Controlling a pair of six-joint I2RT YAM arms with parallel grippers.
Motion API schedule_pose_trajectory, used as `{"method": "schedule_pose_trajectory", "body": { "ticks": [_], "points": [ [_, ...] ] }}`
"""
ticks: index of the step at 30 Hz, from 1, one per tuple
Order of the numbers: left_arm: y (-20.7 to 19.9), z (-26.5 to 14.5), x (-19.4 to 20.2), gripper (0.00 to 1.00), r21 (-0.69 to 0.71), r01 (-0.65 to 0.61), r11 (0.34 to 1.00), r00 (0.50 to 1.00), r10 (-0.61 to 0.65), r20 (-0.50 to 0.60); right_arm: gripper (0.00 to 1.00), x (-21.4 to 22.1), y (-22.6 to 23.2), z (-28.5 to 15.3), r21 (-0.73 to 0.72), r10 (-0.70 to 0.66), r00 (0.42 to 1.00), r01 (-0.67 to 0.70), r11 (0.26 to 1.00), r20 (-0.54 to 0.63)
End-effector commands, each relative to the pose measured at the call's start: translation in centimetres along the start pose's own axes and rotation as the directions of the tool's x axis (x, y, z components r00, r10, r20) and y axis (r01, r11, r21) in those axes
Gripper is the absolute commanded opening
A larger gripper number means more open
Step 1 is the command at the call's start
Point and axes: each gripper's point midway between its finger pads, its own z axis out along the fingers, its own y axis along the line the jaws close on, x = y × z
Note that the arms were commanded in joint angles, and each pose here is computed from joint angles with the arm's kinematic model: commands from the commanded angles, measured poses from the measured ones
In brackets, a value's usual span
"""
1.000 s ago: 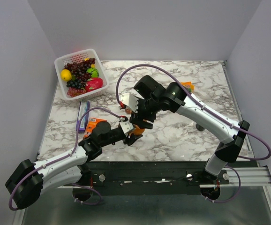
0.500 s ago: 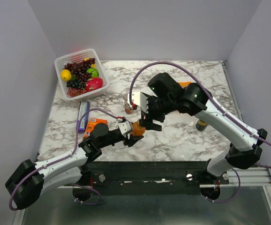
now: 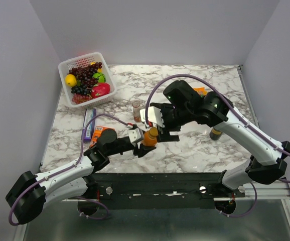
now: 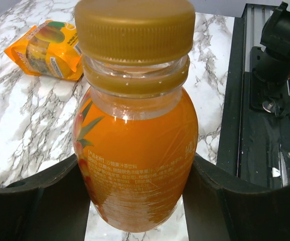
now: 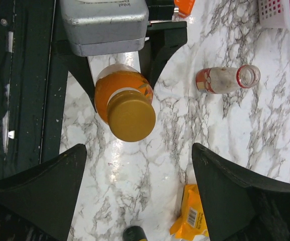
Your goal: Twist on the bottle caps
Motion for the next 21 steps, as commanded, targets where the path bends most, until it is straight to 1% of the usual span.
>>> {"method": "schedule_pose_trajectory", "body": {
  "ticks": [1, 6, 8, 13, 20, 21],
  "points": [
    [-0.4, 0.4, -1.2, 0.00, 0.035, -0.011, 0.999, 1.000, 0.010, 0.017, 1.00, -0.1, 0.6, 1.0, -0.067, -0.024, 1.000, 0.024, 0.997, 0.002],
    [-0.2, 0.6, -1.3, 0.00, 0.032, -0.012, 0.999, 1.000, 0.012, 0.014, 1.00, -0.7, 1.2, 1.5, -0.130, -0.026, 0.999, 0.029, 0.991, 0.021],
    [-0.1, 0.7, -1.4, 0.00, 0.029, -0.021, 0.999, 1.000, 0.021, 0.017, 1.00, -0.4, 1.7, 1.8, -0.164, -0.025, 1.000, 0.026, 0.986, 0.008],
    [0.1, 0.7, -1.7, 0.00, 0.023, -0.030, 0.999, 0.999, 0.029, 0.031, 1.00, 0.2, 1.8, 2.5, -0.180, -0.019, 1.000, 0.015, 0.984, -0.019],
    [0.4, 0.8, -2.0, 0.00, 0.009, -0.011, 1.000, 0.999, 0.010, 0.042, 1.00, 0.7, 2.1, 2.9, -0.188, -0.024, 0.999, 0.017, 0.982, -0.037],
    [0.3, 0.8, -2.1, 0.00, 0.010, 0.015, 1.000, 0.999, -0.015, 0.046, 1.00, 0.7, 2.1, 3.0, -0.186, -0.024, 0.999, 0.017, 0.982, -0.038]
  ]
}}
